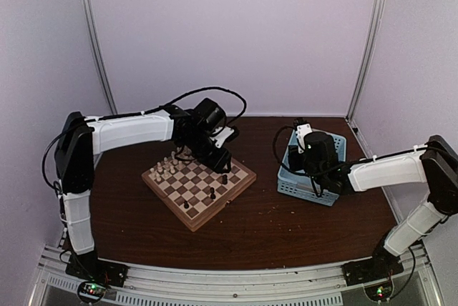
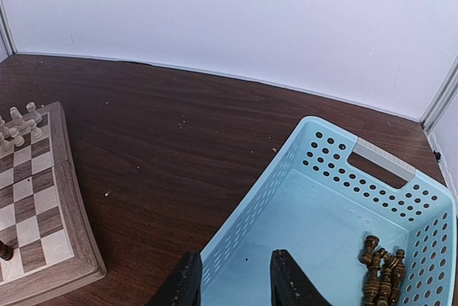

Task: Set up the chess pieces on the board
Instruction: Pick up the chess piece from the chessboard.

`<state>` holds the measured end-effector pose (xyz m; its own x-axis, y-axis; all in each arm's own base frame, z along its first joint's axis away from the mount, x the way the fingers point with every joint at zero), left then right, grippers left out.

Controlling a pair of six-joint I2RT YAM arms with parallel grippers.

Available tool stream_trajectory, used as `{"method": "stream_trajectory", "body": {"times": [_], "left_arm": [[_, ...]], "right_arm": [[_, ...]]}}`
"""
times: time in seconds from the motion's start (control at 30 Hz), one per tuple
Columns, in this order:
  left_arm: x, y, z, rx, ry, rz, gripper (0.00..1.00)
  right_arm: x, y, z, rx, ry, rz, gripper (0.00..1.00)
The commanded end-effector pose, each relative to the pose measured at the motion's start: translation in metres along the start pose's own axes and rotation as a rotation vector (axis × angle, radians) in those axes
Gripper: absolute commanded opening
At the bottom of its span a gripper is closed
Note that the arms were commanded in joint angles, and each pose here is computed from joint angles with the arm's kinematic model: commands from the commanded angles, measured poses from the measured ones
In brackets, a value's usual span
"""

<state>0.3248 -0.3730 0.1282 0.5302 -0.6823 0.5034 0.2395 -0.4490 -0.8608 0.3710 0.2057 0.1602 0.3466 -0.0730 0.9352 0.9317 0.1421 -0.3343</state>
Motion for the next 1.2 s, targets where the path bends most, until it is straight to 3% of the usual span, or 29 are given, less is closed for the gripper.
{"method": "stream_trajectory", "body": {"times": [0.0,0.33,0.97,1.07,1.17], "left_arm": [[0.000,0.008,0.004,0.005,0.003,0.042,0.46],[-0.006,0.024,0.011,0.031,0.001,0.107,0.38],[-0.014,0.044,0.010,0.011,0.012,0.156,0.37],[-0.015,0.044,0.012,0.020,0.012,0.161,0.32],[-0.013,0.042,0.010,0.014,0.013,0.160,0.21]], "right_arm": [[0.011,-0.003,-0.002,-0.021,0.022,-0.037,0.36],[0.011,-0.003,-0.003,-0.030,0.016,-0.034,0.36],[0.010,-0.002,-0.001,-0.025,0.005,-0.022,0.36],[0.010,-0.001,-0.001,-0.023,0.005,-0.021,0.36],[0.010,-0.001,0.000,-0.019,0.000,-0.016,0.36]]}}
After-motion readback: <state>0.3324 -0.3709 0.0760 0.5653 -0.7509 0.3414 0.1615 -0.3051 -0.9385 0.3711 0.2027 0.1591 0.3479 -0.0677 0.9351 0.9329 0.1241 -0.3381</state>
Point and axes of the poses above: each gripper's point midway between its finger pads, its own y axis out along the fingers, its own z axis along the line the jaws close on, x = y × z, the point moved 1 cm from there along -y, back along the fingers, and after that the axes turned 11 degrees about y, right-handed, at the moved point
